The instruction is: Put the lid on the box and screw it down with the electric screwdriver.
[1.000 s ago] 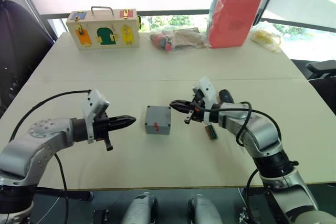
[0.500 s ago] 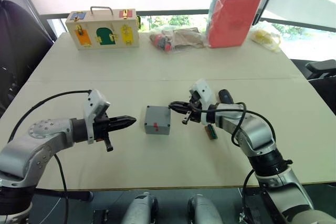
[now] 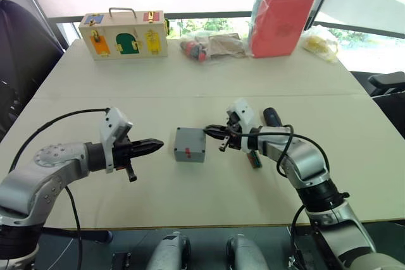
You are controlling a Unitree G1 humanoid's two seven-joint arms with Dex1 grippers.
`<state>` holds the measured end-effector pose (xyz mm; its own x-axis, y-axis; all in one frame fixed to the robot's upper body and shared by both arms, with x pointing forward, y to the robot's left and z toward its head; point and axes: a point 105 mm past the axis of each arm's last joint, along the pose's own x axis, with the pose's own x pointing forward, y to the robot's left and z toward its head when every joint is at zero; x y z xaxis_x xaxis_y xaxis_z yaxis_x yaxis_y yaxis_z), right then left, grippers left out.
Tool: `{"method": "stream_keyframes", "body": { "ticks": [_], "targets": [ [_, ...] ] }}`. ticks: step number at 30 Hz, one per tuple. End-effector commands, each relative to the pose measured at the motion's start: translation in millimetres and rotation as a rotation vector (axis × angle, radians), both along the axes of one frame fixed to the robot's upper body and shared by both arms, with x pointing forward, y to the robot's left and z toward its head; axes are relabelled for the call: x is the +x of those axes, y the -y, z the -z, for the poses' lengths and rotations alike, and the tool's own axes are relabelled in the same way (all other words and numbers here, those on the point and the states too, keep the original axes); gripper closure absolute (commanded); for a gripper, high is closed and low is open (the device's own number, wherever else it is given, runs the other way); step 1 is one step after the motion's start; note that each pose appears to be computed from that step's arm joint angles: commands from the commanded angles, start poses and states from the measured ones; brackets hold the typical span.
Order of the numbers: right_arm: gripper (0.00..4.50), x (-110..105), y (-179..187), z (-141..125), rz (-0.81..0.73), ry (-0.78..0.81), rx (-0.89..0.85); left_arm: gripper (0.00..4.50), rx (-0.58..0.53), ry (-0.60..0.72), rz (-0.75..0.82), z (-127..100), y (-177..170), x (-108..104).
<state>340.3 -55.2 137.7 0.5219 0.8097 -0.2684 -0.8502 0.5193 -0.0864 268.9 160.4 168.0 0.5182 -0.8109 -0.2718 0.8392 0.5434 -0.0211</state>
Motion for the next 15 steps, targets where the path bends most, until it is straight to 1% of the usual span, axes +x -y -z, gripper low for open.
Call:
{"method": "stream_keyframes", "body": {
  "ticks": [1,2,5,7,8,10,11,15],
  "targets": [
    [4.4,0,-7,-10,-0.026,0.038,0.01,4.5,-0.003,0.049,0.008,-11,2,-2],
    [4.4,0,-7,-10,-0.026,0.038,0.01,4.5,-0.003,0.05,0.007,-11,2,-2],
    [3.66,1,-7,-10,-0.024,0.043,0.009,4.5,-0.005,0.052,0.008,-11,2,-2],
    [2.92,3,-6,-12,-0.015,0.051,0.013,4.5,-0.007,0.054,0.009,-11,3,-2],
    [2.45,4,-6,-14,-0.011,0.055,0.015,4.5,-0.008,0.055,0.01,-11,3,-1],
    [1.78,6,-4,-17,-0.007,0.061,0.019,4.5,-0.013,0.059,0.012,-12,5,0],
    [1.46,6,0,-23,-0.003,0.067,0.025,4.5,-0.026,0.064,0.019,-13,6,1],
    [1.46,5,12,-41,0.013,0.078,0.042,4.5,-0.06,0.08,0.03,-20,11,3]
  ]
}}
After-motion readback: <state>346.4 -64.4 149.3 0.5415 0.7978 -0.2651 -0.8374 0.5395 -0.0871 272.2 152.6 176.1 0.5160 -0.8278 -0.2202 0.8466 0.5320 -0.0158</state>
